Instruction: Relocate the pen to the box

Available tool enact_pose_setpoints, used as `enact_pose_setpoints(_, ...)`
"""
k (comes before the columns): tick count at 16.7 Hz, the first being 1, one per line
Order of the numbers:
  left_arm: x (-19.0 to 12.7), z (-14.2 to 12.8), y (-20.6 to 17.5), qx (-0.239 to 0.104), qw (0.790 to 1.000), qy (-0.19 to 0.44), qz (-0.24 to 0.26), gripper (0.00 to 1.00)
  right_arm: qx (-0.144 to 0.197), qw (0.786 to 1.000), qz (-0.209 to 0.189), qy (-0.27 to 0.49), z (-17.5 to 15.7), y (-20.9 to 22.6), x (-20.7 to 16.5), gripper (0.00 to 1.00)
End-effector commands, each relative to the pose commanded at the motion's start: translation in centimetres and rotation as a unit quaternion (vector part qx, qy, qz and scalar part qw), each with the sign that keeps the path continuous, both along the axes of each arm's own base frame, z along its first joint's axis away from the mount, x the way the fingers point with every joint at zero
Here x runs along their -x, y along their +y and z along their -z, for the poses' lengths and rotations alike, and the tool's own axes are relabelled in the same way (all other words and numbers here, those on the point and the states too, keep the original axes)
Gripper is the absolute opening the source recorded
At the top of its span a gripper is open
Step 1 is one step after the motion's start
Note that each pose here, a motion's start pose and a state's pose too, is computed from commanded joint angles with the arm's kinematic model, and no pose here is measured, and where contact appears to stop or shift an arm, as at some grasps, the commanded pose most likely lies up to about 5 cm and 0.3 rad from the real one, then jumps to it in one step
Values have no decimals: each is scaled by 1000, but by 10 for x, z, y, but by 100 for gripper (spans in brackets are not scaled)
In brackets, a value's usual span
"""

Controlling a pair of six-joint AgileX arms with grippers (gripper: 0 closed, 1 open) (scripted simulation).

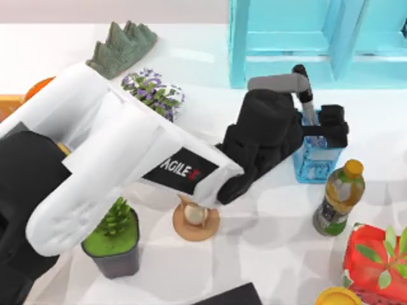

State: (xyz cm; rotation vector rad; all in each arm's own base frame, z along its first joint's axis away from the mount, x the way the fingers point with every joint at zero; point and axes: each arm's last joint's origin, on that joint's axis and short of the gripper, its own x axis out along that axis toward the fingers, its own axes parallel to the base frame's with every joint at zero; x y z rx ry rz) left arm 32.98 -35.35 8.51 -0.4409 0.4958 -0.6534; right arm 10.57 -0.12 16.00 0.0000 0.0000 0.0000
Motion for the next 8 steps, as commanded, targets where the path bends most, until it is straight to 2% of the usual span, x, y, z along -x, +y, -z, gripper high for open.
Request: enact_pose_setpoints(8,0,0,0,0,1000,0,0,10,0,1000,0,0,0,0,0,100)
